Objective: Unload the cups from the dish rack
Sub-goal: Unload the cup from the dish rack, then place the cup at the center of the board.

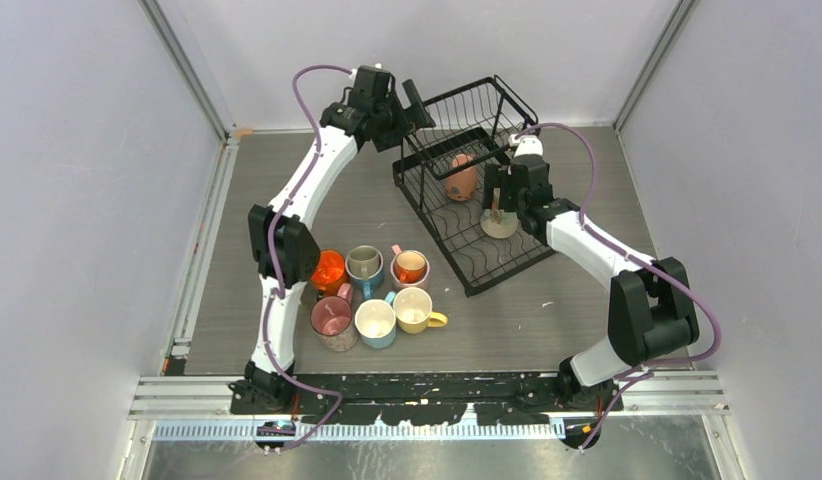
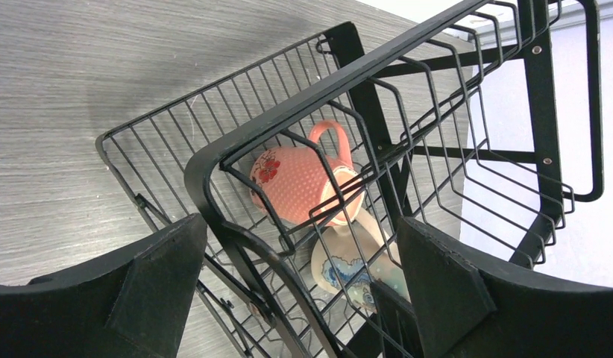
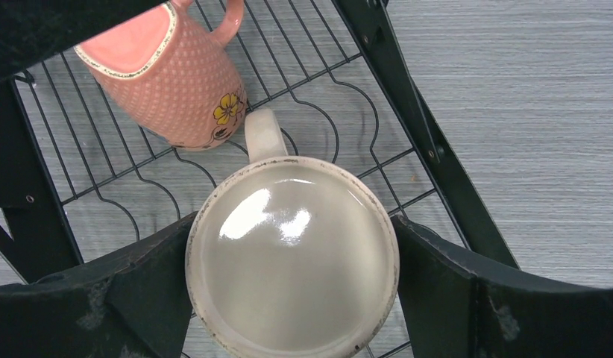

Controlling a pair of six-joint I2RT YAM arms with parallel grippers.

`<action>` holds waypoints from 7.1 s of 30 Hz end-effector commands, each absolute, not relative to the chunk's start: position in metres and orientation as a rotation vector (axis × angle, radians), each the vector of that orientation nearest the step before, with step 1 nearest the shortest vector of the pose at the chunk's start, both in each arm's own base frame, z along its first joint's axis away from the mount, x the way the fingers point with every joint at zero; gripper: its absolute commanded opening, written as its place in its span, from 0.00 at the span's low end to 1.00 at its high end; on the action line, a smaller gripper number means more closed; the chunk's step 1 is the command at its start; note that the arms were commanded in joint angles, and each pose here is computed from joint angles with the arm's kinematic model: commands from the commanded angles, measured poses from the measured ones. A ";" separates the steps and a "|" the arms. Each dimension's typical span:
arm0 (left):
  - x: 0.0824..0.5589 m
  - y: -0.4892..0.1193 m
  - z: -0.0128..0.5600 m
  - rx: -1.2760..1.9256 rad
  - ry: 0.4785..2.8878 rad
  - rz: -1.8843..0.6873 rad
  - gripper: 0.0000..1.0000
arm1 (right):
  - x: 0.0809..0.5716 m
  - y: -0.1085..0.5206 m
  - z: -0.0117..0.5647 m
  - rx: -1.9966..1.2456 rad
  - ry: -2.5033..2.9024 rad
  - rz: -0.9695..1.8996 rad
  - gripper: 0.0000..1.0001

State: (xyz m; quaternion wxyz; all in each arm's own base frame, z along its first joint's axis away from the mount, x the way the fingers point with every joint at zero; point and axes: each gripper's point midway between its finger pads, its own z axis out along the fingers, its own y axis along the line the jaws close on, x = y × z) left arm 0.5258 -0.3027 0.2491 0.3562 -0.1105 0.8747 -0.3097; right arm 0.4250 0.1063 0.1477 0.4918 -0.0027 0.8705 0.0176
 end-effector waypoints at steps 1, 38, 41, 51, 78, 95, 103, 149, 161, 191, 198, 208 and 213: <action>0.513 -0.295 0.279 -0.250 2.225 -0.830 1.00 | 0.434 0.105 0.153 0.010 2.068 0.032 0.91; 0.485 -0.280 0.329 -0.255 2.138 -0.969 1.00 | 0.422 0.094 0.186 0.169 1.949 0.079 0.29; 0.479 -0.279 0.332 -0.256 2.132 -0.978 1.00 | 0.418 0.091 0.197 0.188 1.940 0.070 0.26; 0.459 -0.273 0.344 -0.263 2.094 -1.019 1.00 | 0.404 0.084 0.221 0.271 1.921 0.094 0.20; 0.357 -0.302 0.329 -0.244 2.110 -1.318 1.00 | 0.358 0.077 0.286 0.479 1.883 0.241 0.16; 0.295 -0.371 0.293 -0.226 2.079 -1.620 1.00 | 0.322 0.104 0.352 0.590 1.808 0.604 0.14; 0.291 -0.382 0.310 -0.265 1.979 -1.764 0.96 | 0.316 0.124 0.377 0.597 1.783 0.777 0.14; 0.243 -0.379 0.415 -0.156 1.666 -2.179 0.00 | 0.291 0.175 0.403 0.558 1.641 1.314 0.31; 0.244 -0.367 0.444 -0.134 1.563 -2.105 0.00 | 0.291 0.174 0.409 0.536 1.606 1.316 1.00; 0.251 -0.314 0.468 -0.225 1.435 -1.946 0.00 | 0.288 0.166 0.441 0.567 1.434 1.403 1.00; 0.246 -0.297 0.464 -0.219 1.476 -1.868 0.00 | 0.292 0.162 0.434 0.577 1.459 1.343 1.00; 0.238 -0.261 0.448 -0.217 1.580 -1.684 0.00 | 0.299 0.151 0.414 0.583 1.556 1.165 1.00; 0.234 -0.232 0.431 -0.244 1.664 -1.514 0.00 | 0.299 0.143 0.407 0.571 1.590 1.070 1.00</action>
